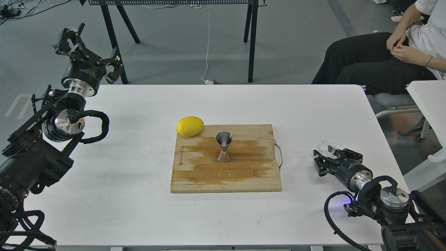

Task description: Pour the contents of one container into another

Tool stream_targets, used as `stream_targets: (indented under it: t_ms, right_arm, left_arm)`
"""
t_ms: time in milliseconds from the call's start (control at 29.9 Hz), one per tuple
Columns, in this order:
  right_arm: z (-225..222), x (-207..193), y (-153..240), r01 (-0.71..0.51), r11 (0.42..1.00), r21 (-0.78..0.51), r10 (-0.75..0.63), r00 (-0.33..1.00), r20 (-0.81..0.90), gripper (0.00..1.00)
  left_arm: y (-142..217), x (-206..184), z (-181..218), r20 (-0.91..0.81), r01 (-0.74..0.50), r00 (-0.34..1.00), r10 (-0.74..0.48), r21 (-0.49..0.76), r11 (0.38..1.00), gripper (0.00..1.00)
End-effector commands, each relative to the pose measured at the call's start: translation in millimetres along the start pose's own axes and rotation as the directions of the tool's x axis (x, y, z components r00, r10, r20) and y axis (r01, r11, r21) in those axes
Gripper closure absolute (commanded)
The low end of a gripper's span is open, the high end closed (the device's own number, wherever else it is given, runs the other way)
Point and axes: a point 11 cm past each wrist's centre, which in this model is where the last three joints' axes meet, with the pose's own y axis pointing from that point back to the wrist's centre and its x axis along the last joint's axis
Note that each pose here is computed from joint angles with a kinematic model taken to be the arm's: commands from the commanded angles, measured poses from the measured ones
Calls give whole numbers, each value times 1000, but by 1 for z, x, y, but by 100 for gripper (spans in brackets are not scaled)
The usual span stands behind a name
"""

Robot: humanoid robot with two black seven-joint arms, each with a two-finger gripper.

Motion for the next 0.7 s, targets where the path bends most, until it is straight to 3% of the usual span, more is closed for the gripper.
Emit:
stream_targets:
  t_ms: [0, 100, 334, 435, 602, 669]
  right_arm:
    - [-1, -1, 0, 1, 1000, 1, -1, 1000, -1, 57]
    - [-1, -1, 0, 2, 1000, 1, -2, 1000, -2, 53]
    - [-2, 0, 0, -2, 1000, 16, 2, 1000, -6, 30]
    - [-2, 1, 0, -4, 1000, 17, 4, 1000, -7, 26]
    - [-1, 2, 0, -5, 1000, 13, 5, 1000, -10, 29]
    - [1, 1, 0, 2, 1000, 4, -2, 1000, -15, 44]
  left_arm:
    - [0, 0, 1, 1, 0, 1000, 0, -1, 1000, 0]
    - [0, 0, 1, 1, 0, 1000, 0, -1, 1000, 0]
    - [0, 0, 0, 0, 0, 1000, 0, 0, 1000, 0]
    - [0, 0, 1, 1, 0, 1000, 0, -1, 1000, 0]
    - [0, 0, 1, 1, 0, 1000, 0, -1, 1000, 0]
    - [0, 0, 1, 1, 0, 1000, 0, -1, 1000, 0]
